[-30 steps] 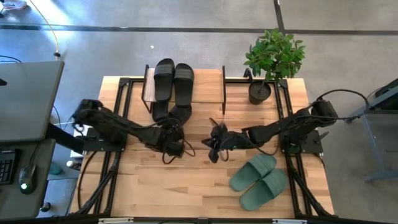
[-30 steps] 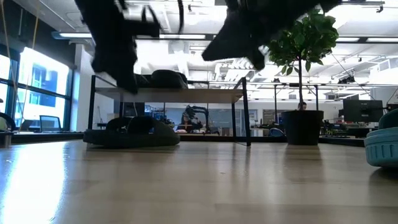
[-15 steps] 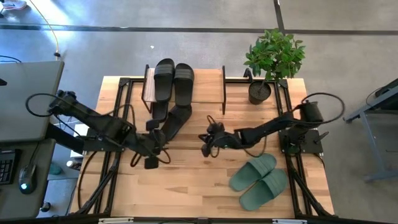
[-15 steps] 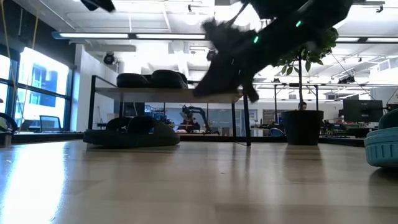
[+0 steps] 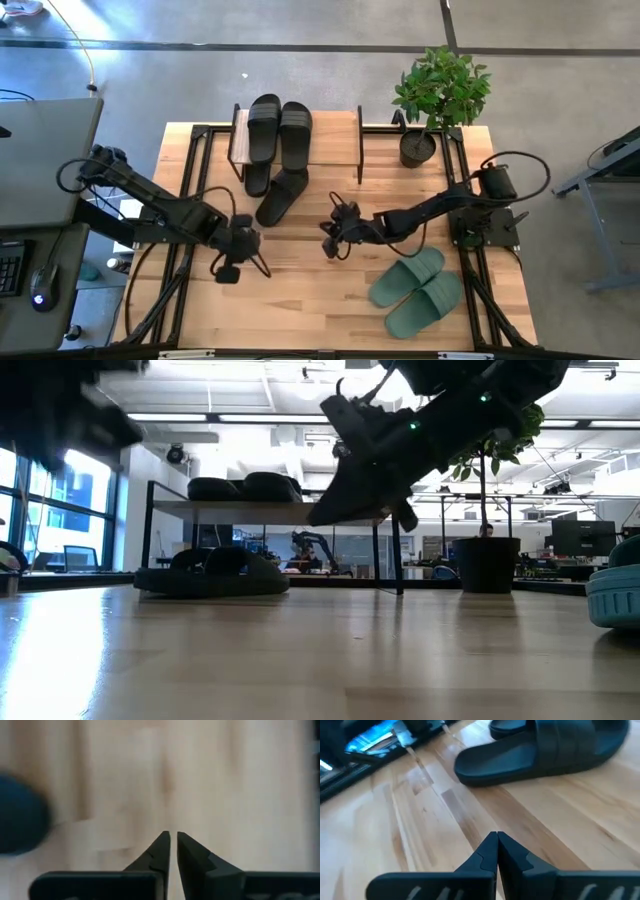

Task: Pick and place slides into the shelf
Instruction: Put the black slide under the shelf

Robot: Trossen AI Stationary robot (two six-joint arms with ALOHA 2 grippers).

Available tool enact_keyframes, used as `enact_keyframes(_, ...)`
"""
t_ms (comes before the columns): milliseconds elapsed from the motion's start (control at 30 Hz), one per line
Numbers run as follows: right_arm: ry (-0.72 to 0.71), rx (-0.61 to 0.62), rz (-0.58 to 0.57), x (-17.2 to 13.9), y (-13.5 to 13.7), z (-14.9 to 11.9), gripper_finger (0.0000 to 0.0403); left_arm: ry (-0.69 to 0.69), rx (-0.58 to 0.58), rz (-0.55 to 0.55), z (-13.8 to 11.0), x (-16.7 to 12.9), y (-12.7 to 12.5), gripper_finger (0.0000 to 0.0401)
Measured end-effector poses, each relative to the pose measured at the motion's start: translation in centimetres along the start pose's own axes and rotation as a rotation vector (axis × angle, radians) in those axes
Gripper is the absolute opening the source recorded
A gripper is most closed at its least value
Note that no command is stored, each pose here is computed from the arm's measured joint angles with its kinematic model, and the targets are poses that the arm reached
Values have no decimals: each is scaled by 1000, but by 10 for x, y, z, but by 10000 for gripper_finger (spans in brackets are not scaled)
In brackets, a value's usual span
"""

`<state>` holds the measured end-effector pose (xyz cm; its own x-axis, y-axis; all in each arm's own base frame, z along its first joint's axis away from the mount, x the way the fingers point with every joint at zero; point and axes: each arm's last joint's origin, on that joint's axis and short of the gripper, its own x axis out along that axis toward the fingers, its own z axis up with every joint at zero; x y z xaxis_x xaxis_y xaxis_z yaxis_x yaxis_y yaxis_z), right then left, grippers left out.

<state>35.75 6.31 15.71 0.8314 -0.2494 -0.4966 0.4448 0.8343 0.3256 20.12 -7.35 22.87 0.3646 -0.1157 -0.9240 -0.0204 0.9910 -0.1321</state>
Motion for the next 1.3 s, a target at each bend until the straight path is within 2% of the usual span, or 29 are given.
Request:
enact_keyframes(133,-2,-8,-52,-8,6,-6,0,48,13,160,-16,28,10,3)
enact_keyframes(300,27,-29,-103,-24,12,-11,0,49,16,295,-21,55,18,9)
enact_keyframes(467,75,-63,-165,-42,13,-11,0,58,23,275,-11,76,28,10)
enact_keyframes(733,77,-87,-195,-69,19,-6,0,142,-3,324,-4,99,57,3)
enact_keyframes(867,54,-82,-247,-80,19,-8,0,158,-28,321,-2,102,67,1)
enact_keyframes(1000,49,-83,-276,-87,19,-11,0,132,-4,313,2,99,71,1)
enact_keyframes(1133,51,-77,-285,-88,18,-12,0,65,11,345,10,97,75,1)
enact_keyframes(1300,43,-71,-286,-88,19,-12,0,35,-28,371,14,97,88,1)
